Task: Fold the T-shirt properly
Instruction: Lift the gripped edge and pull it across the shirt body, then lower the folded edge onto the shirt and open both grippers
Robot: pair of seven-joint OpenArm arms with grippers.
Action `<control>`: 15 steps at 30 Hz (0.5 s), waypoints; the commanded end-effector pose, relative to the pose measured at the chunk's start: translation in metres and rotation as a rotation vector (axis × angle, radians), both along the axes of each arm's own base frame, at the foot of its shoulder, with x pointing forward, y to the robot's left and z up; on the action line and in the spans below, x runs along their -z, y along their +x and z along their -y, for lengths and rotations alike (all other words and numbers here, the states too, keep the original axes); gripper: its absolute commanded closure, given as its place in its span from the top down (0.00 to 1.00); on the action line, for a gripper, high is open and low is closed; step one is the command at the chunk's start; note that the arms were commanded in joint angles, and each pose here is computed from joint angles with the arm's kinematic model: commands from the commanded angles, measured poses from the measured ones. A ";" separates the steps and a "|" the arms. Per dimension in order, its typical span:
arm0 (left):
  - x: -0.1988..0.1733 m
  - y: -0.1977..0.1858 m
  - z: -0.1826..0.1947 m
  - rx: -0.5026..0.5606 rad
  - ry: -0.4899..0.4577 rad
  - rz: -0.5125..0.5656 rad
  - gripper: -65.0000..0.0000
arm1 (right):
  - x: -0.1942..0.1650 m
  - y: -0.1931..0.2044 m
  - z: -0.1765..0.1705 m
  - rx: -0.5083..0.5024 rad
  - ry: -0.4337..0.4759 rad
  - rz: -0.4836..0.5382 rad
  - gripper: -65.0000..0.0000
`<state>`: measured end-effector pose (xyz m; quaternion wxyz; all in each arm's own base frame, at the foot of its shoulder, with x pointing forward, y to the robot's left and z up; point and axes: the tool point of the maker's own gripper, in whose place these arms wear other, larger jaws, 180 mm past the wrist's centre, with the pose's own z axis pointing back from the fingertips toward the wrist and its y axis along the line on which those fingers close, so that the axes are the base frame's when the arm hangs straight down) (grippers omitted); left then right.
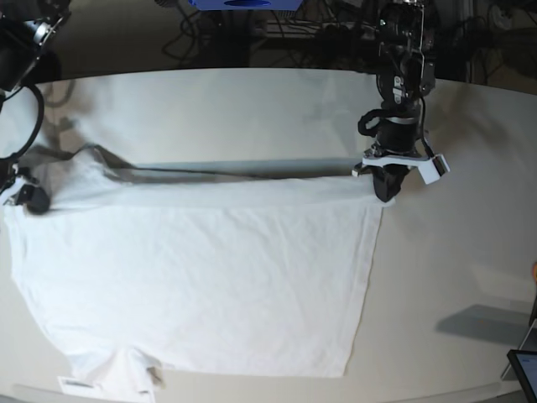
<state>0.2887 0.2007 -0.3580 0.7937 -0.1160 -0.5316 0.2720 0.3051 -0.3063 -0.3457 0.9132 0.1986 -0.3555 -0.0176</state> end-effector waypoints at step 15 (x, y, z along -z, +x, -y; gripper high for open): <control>-0.005 0.024 -0.007 -0.071 -0.016 0.012 0.00 | -0.012 0.018 0.013 0.033 0.026 0.047 0.00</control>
